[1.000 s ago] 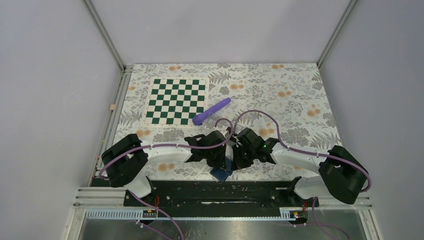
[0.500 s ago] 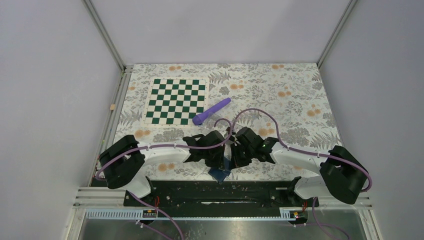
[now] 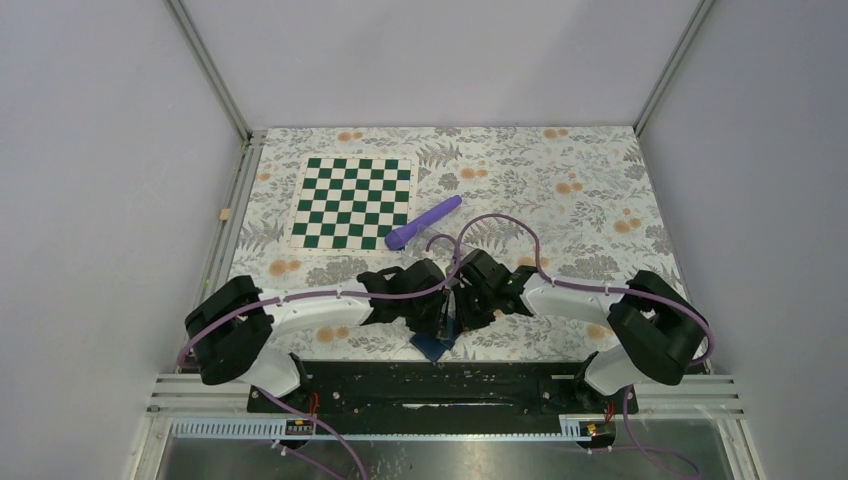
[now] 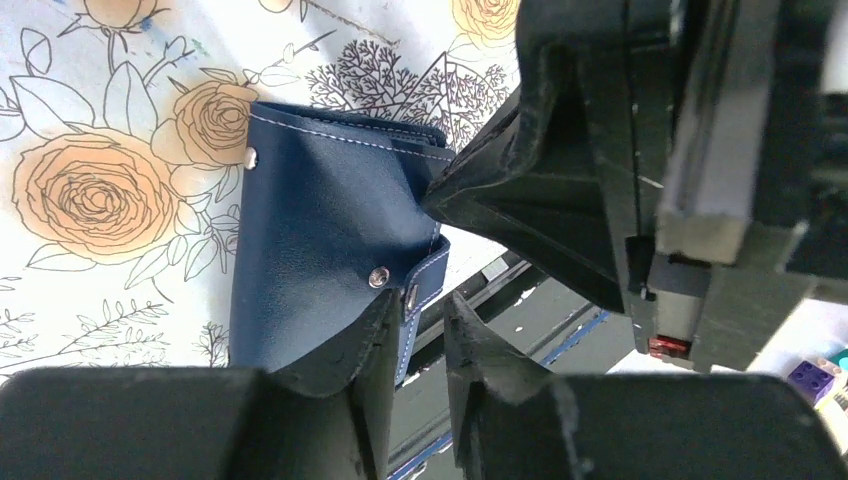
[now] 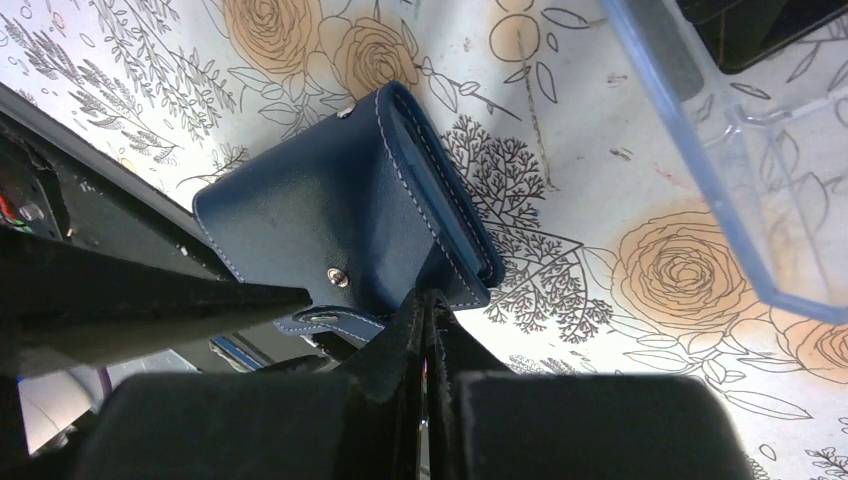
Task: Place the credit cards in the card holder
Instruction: Close the card holder at the center of the board.
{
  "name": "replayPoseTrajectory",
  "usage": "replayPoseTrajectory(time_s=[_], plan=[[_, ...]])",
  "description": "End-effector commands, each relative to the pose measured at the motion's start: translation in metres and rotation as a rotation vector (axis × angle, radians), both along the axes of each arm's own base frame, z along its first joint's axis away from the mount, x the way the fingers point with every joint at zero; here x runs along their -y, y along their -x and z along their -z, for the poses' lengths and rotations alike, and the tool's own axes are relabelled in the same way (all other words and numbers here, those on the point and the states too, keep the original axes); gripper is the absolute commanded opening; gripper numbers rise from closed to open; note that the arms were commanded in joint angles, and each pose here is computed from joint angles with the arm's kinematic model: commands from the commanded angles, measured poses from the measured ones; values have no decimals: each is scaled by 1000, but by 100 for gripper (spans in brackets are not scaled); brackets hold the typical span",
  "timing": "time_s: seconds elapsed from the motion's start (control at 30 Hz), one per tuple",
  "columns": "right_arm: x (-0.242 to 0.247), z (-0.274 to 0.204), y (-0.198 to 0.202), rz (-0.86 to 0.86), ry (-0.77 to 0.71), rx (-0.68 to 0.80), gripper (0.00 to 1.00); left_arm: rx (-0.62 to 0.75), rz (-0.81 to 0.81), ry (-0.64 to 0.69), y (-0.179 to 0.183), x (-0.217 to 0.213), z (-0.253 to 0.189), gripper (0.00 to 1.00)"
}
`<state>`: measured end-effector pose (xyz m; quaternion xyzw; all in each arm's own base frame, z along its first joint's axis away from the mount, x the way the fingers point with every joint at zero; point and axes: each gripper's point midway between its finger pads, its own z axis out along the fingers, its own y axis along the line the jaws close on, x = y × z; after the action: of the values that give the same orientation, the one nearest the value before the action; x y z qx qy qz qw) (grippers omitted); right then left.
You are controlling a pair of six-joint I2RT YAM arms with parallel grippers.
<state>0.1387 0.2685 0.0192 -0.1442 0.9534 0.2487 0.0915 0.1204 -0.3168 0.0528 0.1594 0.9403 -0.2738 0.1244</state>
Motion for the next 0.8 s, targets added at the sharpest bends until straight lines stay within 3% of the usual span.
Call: replayPoseTrajectory(time_s=[0.0, 0.1, 0.13, 0.17, 0.2, 0.23, 0.5, 0.67, 0.77], plan=[[-6, -1, -2, -21, 4, 3, 0, 62, -22, 24, -12, 2, -18, 30], [-4, 1, 0, -22, 7, 0, 0, 75, -42, 25, -15, -5, -20, 43], [-4, 0, 0, -20, 5, 2, 0, 80, -53, 27, -16, -7, -20, 53], [-4, -1, 0, -20, 4, 4, 0, 90, -62, 33, -17, -10, -21, 69], [-3, -1, -1, -18, 5, 6, 0, 102, -78, 35, -19, -14, -21, 95], [-3, -2, -1, -16, 3, 11, 0, 123, -101, 32, -22, -19, -22, 98], [-1, -6, -3, -9, 4, 27, 0, 313, -377, 145, -46, -73, -49, 99], [-1, -6, -2, -8, 6, 24, 0, 289, -308, 350, -36, -72, -58, 97], [0, -5, -2, -8, 7, 24, 0, 186, -212, 485, -25, -58, -58, 86]])
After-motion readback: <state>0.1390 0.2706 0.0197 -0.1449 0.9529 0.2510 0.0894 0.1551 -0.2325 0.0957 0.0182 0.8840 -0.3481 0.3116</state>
